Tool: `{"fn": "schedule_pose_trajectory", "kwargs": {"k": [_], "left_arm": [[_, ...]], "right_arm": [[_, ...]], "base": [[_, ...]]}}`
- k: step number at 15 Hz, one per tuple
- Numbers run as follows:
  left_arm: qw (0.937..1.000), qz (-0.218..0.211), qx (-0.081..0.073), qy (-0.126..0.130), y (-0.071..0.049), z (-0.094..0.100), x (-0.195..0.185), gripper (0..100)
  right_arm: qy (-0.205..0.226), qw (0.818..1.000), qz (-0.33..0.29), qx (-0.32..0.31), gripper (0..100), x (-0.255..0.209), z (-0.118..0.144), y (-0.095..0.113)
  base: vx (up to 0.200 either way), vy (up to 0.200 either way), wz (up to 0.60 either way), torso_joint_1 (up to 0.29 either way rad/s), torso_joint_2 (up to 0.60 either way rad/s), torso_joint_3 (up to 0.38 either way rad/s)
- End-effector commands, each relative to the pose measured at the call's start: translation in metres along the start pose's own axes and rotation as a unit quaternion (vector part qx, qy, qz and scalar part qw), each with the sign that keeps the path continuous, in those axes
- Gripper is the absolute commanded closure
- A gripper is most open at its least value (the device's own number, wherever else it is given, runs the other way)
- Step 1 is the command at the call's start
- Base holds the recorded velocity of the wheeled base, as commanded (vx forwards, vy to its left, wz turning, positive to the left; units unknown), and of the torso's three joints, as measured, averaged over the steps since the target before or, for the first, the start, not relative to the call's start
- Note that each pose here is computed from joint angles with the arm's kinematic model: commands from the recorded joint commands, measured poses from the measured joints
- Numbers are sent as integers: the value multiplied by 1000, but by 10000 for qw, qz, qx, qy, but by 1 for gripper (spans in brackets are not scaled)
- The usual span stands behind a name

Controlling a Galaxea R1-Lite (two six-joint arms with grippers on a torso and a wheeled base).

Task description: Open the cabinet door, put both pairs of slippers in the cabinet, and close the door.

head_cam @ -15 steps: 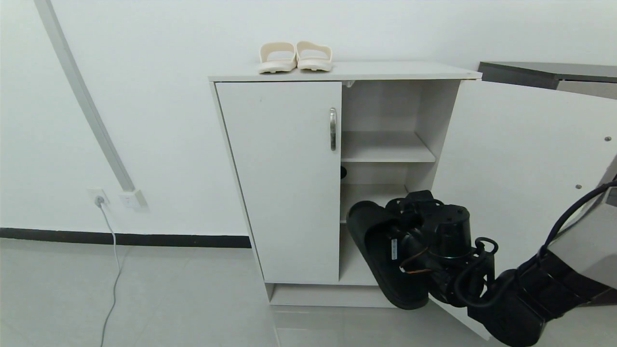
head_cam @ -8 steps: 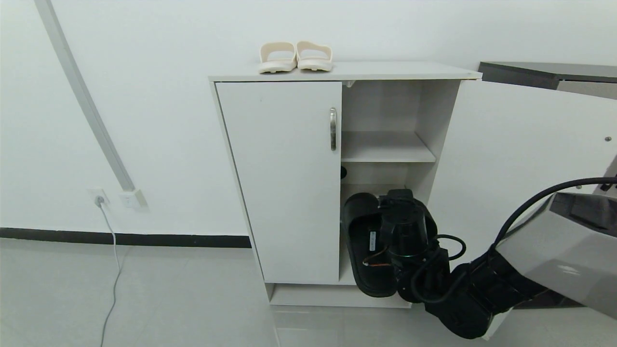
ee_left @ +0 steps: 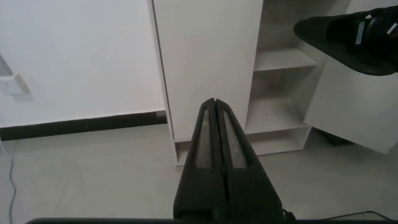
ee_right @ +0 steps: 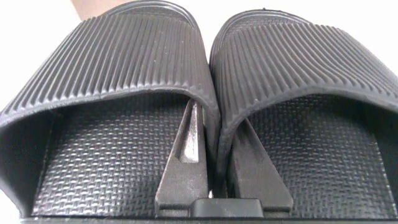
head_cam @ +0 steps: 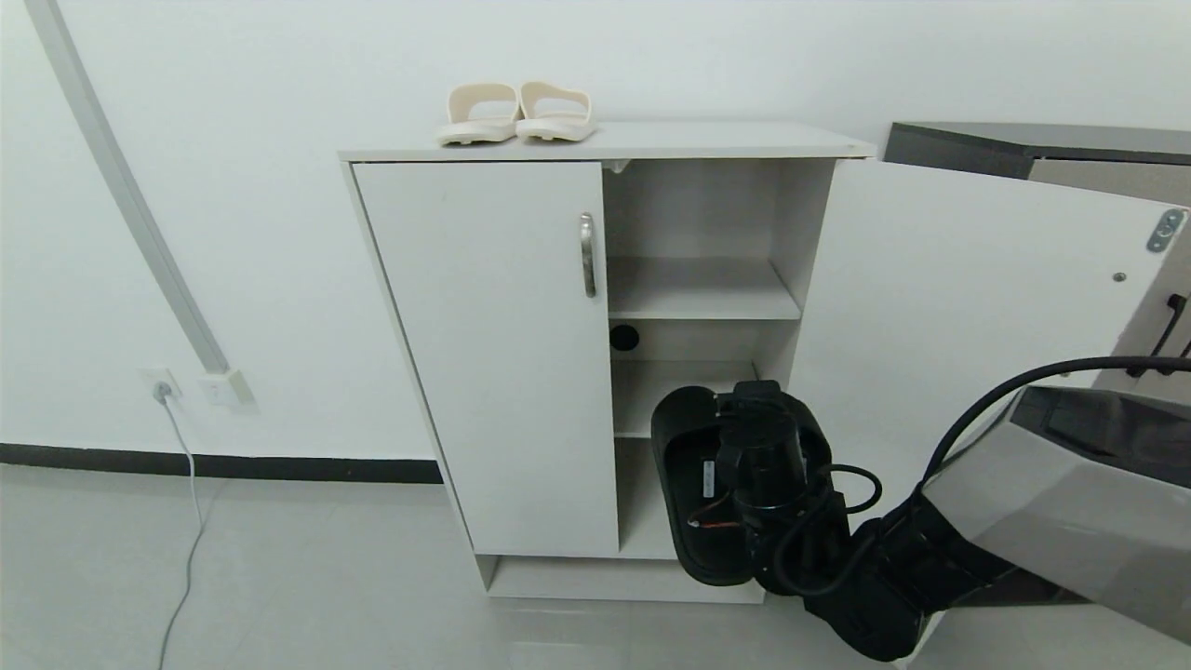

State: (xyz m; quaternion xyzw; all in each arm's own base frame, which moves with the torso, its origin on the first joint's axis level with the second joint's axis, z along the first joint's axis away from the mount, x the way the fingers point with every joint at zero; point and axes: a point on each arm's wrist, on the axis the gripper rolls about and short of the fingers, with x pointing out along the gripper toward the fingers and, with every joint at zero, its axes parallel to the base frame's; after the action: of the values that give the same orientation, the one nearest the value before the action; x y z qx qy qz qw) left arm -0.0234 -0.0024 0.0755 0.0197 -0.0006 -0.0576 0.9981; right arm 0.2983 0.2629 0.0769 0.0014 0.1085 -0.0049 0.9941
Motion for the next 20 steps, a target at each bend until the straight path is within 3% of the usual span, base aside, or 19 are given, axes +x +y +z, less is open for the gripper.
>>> {"fn": "schedule_pose_trajectory", "kwargs": {"k": [1,5,14,20], "left_arm": [[10000,1,0,10,0,0,0,100],[10000,9,0,10,0,0,0,100],[10000,1,0,10,0,0,0,100],[10000,1,8,10,0,0,0,100]], "right_arm": [[47,9999,93,-51,100,3,-9,9],[32,9991,421,-4,100,15,-24,32],[233,9990,367,-112,100,22,-47,33],[262,9990,360,-107,100,25,-53,35]], "base": [[0,0,0,0,0,0],[0,0,0,0,0,0],[0,0,0,0,0,0],[0,0,0,4,1,-155]]}}
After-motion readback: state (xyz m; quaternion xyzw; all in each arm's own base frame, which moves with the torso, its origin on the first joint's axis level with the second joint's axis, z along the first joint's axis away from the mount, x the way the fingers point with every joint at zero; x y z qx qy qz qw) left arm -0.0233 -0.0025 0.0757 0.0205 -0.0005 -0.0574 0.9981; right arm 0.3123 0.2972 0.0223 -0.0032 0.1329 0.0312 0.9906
